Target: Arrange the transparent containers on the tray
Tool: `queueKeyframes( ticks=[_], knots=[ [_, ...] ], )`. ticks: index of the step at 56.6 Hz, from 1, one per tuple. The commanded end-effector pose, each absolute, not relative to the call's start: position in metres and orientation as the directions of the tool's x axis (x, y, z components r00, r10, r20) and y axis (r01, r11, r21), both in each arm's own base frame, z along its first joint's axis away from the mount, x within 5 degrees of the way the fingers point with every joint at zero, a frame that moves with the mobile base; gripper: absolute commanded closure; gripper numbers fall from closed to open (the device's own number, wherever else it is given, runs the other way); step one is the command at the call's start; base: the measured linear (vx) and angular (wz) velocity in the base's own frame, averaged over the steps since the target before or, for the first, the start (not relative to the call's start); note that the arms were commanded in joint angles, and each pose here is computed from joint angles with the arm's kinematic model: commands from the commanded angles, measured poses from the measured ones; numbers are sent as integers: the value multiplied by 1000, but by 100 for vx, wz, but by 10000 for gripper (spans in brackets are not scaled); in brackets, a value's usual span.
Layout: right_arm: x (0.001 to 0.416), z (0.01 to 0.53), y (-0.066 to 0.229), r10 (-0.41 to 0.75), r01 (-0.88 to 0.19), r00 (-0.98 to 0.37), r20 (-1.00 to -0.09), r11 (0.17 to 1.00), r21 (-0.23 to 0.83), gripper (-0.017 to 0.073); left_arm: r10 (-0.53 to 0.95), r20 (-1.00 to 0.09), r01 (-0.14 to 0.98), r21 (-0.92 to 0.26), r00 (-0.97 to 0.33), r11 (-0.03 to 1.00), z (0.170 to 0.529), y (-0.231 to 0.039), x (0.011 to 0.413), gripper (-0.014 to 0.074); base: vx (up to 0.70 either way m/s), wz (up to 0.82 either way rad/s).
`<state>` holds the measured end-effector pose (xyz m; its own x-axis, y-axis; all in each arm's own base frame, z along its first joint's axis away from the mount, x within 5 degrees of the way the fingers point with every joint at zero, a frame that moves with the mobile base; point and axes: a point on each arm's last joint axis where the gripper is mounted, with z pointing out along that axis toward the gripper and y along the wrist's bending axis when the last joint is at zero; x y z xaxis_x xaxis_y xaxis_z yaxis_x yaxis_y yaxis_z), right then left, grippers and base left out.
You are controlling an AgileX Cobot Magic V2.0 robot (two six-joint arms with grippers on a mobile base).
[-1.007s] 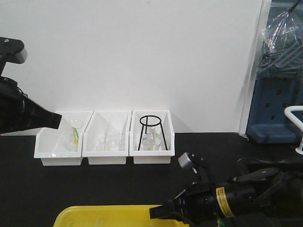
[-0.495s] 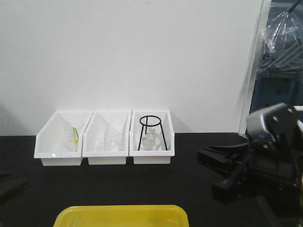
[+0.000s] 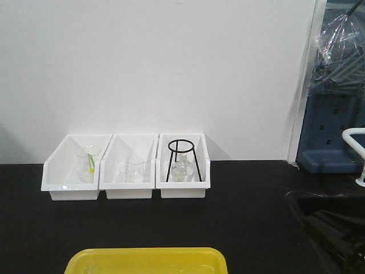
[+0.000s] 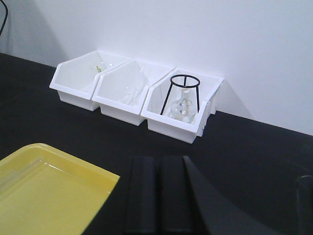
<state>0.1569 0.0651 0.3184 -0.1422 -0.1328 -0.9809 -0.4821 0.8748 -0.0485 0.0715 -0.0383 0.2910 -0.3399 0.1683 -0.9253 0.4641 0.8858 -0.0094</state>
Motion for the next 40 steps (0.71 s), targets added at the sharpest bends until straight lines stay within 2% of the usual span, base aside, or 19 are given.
queueKeyframes(
  ticks=[1,30,37,40],
  knots=[
    [157,330,62,-158,-458,-91,-983,883,-100,572,107,-963,454,-18,-248,891,307,-38,73,601,0,0],
    [157,329,62,-159,-458,-92,-983,883,-100,572,111,-961,455,-17,-253,890,307,-38,73,601,0,0],
    [157,329,62,-159,-458,-92,-983,883,-100,572,187,-970,403,111,-156,908,309,-32,77,600,0,0],
    [157,329,62,-159,-458,-92,-983,883,-100,572,182,-976,366,128,-116,922,306,-29,77,600,0,0]
  ],
)
